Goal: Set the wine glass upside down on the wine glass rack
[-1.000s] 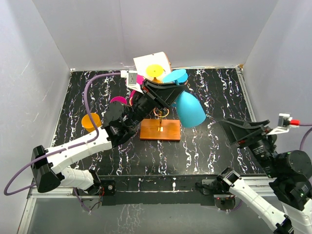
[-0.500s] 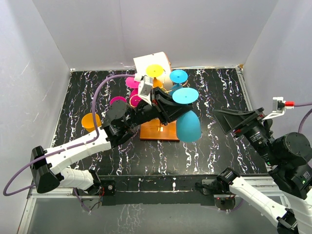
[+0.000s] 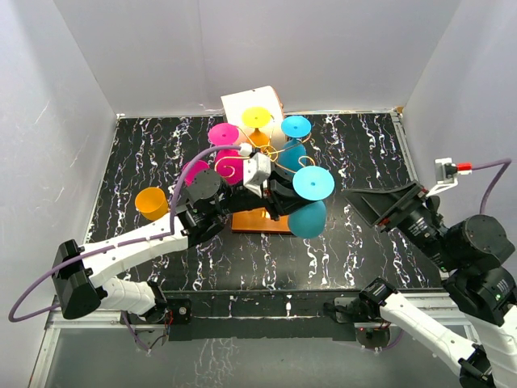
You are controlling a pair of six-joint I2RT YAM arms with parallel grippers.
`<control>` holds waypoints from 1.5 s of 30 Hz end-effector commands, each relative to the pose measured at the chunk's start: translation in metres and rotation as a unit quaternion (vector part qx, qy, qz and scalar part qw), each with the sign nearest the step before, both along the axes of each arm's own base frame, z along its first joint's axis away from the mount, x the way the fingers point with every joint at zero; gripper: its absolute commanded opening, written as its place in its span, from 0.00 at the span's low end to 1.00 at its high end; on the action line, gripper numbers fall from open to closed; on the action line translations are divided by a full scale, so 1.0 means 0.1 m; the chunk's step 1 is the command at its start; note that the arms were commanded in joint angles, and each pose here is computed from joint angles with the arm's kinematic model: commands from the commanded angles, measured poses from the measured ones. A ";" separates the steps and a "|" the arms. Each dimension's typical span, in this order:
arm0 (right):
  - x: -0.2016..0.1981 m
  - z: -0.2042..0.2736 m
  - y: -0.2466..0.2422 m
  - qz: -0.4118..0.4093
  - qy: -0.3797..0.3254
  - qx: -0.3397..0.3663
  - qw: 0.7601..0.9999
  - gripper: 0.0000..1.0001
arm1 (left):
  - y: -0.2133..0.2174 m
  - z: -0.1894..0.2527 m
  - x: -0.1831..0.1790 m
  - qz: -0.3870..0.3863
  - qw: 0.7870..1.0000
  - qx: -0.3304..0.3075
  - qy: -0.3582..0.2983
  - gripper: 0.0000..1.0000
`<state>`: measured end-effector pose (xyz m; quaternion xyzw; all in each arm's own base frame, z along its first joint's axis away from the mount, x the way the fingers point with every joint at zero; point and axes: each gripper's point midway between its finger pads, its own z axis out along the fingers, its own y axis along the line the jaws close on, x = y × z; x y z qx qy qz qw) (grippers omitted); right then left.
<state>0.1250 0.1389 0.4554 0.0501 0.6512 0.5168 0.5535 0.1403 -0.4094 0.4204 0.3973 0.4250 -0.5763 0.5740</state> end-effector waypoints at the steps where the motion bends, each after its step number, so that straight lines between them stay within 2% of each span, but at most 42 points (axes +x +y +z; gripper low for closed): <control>1: -0.03 0.04 0.13 0.034 0.002 0.031 0.999 0.67 | 0.05 0.09 -0.08 -0.007 0.998 -0.010 -0.065 0.00; 11: 0.13 -0.13 0.26 0.036 0.042 0.027 0.998 0.56 | 0.02 -0.21 -0.15 -0.033 0.998 0.030 -0.049 0.00; 16: 0.18 -0.26 0.38 0.053 0.068 0.020 0.996 0.46 | 0.02 -0.23 -0.17 -0.039 0.998 0.034 -0.048 0.00; 22: 0.21 -0.35 0.42 0.056 0.090 0.025 0.994 0.26 | -0.01 -0.27 -0.14 -0.037 0.998 0.038 -0.038 0.00; 25: 0.22 -0.38 0.42 0.054 0.097 0.030 0.993 0.07 | -0.03 -0.30 -0.09 -0.028 0.998 0.044 -0.019 0.00; 26: 0.23 -0.38 0.41 0.050 0.099 0.032 0.993 0.00 | -0.04 -0.32 -0.07 -0.024 0.998 0.049 -0.010 0.04; 28: 0.25 -0.40 0.37 0.038 0.102 0.032 0.994 0.00 | -0.05 -0.36 -0.02 -0.011 0.998 0.059 0.017 0.18; 34: 0.35 -0.64 0.25 -0.007 0.107 -0.006 0.994 0.00 | -0.06 -0.57 0.00 -0.010 0.990 0.072 0.120 0.46; 40: 0.34 -0.66 0.12 -0.035 0.081 -0.014 0.996 0.00 | 0.02 -0.74 -0.06 -0.011 0.969 0.084 0.231 0.57; 45: 0.34 -0.67 -0.06 -0.072 0.064 -0.016 0.995 0.00 | 0.16 -0.69 -0.05 0.010 0.953 0.074 0.294 0.69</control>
